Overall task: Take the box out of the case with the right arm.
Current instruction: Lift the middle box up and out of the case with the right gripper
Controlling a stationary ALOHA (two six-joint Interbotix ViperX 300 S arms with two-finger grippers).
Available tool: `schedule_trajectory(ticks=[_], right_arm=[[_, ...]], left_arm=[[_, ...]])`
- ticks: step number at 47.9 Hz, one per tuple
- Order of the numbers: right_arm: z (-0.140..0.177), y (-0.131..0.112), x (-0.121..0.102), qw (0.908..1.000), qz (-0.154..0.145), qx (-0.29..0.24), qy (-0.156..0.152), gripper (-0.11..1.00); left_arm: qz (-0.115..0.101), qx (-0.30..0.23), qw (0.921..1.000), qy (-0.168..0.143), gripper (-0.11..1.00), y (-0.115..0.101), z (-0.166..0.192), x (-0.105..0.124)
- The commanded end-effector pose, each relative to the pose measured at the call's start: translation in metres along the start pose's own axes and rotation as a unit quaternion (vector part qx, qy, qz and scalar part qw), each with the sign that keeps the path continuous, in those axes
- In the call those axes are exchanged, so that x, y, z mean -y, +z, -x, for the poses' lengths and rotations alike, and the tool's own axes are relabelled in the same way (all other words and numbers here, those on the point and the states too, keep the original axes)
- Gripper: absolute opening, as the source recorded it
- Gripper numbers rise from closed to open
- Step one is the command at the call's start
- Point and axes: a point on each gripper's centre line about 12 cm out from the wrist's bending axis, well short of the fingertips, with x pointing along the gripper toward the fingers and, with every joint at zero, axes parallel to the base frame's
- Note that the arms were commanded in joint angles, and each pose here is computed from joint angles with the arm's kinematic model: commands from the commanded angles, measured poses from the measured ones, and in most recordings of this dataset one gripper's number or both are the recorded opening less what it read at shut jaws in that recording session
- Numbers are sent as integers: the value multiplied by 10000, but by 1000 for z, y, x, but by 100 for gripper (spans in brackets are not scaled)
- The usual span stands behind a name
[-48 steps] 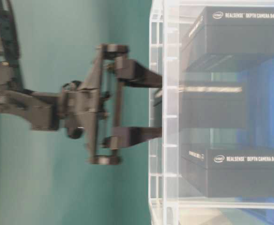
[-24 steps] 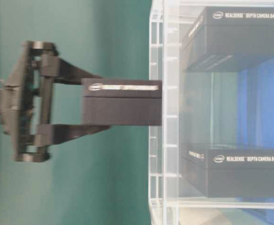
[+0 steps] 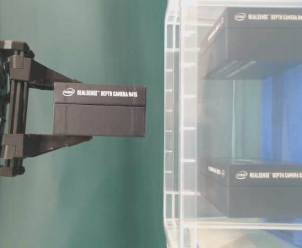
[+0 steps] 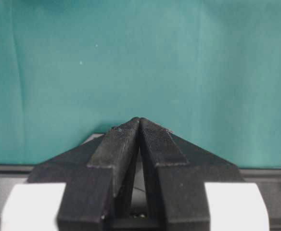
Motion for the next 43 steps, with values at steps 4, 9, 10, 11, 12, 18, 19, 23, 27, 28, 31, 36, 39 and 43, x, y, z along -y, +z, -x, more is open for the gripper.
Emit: schedule_trajectory(ticks=[4,9,10,11,12,18,19,23,27,28,31,36,39,43], right_arm=[[36,2,9,9991,-19,43,412,65],[36,2,9,9991,-19,43,412,65],[36,2,9,9991,-19,44,420,65],[36,2,9,9991,-19,44,420,65],[35,2,9,9992,-18,43,404,65],[36,2,9,9991,-21,52,419,65],[35,2,9,9992,-20,50,404,65],[36,2,9,9991,-24,67,418,65],[36,2,9,9991,-24,66,410,65],[36,2,9,9991,-24,67,418,65],[35,2,9,9992,-23,65,403,65],[36,3,9,9991,-27,81,409,65],[36,3,9,9991,-27,81,409,65],[36,3,9,9991,-27,81,409,65]], left_arm=[[-6,123,9999,-4,2,4,6,0],[-5,131,9999,-5,2,4,7,0],[-13,123,9999,-8,2,4,6,1],[-12,131,9999,-9,2,4,7,1],[-6,116,9999,-3,2,4,6,0],[-12,131,9999,-9,2,4,7,1],[-12,130,9999,-16,2,4,7,1],[-13,123,9999,-8,2,4,6,1],[-12,130,9999,-16,2,4,7,1],[-5,131,9999,-5,2,4,7,0],[-13,123,9999,-8,2,4,6,1],[-6,123,9999,-4,2,4,6,0],[-5,131,9999,-5,2,4,7,0],[-12,122,9999,-15,2,4,7,1]])
